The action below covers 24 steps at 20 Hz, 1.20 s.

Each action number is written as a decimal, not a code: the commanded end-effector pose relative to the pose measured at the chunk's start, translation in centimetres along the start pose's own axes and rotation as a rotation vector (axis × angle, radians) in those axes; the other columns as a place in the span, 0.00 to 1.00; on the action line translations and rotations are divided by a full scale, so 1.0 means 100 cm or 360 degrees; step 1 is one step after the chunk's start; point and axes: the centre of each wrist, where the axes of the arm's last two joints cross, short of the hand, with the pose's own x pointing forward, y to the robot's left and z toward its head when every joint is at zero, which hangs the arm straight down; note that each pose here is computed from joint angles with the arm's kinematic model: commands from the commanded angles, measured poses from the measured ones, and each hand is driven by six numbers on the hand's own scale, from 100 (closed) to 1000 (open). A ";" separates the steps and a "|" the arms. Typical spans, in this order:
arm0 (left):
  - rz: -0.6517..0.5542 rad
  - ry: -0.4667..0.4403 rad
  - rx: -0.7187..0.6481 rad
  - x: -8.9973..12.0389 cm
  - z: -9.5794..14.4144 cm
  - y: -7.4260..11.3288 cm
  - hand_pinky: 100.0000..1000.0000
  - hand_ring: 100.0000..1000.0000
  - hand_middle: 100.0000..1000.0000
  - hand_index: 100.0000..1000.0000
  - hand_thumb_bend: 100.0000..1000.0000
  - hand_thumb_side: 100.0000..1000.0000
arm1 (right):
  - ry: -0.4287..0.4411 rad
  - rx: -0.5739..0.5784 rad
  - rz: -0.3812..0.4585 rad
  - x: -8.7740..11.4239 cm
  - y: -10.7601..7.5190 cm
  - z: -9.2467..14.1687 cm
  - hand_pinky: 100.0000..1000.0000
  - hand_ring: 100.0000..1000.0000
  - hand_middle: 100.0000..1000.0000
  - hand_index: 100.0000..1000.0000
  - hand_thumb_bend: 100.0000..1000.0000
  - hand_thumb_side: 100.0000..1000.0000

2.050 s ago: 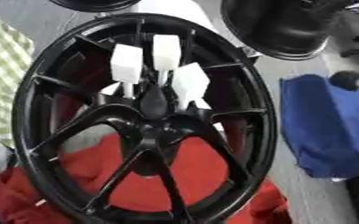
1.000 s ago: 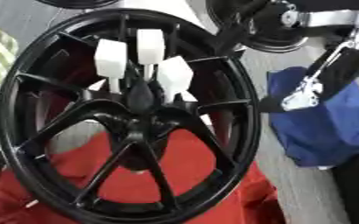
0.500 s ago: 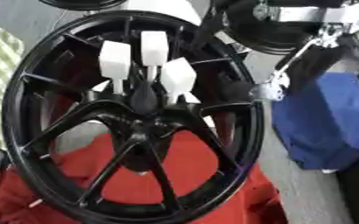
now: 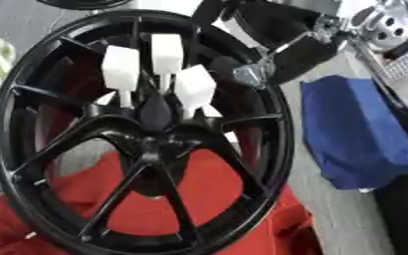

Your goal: Pull the pin out of the wheel hub.

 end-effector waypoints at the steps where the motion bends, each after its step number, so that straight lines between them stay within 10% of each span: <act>1: 0.0016 -0.0054 -0.0020 0.010 -0.004 -0.003 0.64 0.50 0.43 0.70 0.01 0.93 | 0.0014 -0.0009 0.0038 0.004 -0.005 0.001 0.65 0.69 0.65 0.78 0.19 0.24; 24: 0.0015 -0.0078 -0.0037 0.015 -0.007 -0.006 0.64 0.50 0.43 0.70 0.01 0.92 | -0.0017 0.0054 0.0082 0.004 0.006 -0.003 0.65 0.72 0.64 0.78 0.33 0.29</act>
